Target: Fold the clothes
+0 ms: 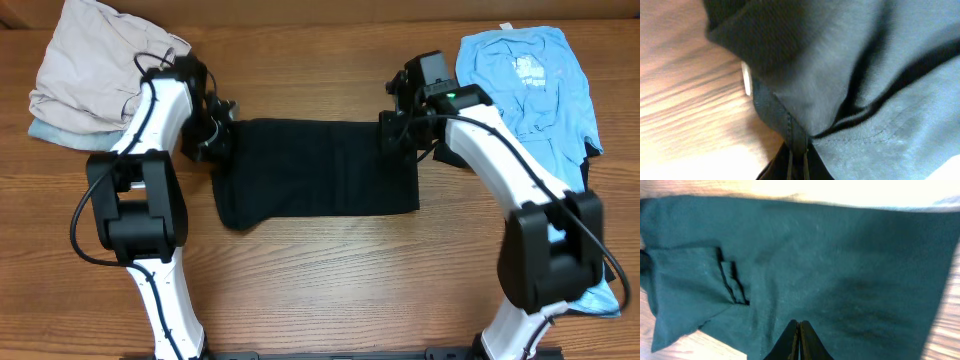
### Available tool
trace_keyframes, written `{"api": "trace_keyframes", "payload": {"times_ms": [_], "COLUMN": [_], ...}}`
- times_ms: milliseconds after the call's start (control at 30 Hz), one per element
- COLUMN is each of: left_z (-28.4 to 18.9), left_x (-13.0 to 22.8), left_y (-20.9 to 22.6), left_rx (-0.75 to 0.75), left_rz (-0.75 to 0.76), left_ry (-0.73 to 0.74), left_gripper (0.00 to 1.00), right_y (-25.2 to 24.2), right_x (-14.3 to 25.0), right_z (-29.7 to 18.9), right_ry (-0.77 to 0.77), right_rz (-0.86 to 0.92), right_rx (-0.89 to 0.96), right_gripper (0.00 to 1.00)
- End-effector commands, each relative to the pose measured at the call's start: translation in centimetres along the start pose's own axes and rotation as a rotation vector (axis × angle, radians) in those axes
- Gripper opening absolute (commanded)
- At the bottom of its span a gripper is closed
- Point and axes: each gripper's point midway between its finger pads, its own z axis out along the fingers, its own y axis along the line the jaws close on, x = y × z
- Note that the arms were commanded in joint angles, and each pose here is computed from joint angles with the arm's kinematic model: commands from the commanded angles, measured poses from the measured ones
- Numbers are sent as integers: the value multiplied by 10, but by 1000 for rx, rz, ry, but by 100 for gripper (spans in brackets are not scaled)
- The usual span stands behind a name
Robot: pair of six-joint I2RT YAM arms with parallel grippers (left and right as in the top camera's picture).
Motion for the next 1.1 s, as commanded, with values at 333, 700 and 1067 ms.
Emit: {"api": "trace_keyframes", "payload": {"times_ms": [333,700,1067], "left_z": [-126,-180,-152], "left_x": [-16,-24,-24], "left_y": [-1,-49,-133], "left_rx": [-129,-144,-108], "left_rz": [20,111,268], "left_ry": [-153,-277,-241], "left_gripper": [4,4,4], "right_y": [13,3,7], "right_x": [17,24,23], "right_z": [58,81,80], "right_ry": [137,166,166], "right_rz": [127,220,216], "right_rx": [-199,-174,-199], "right_gripper": [4,4,4]}}
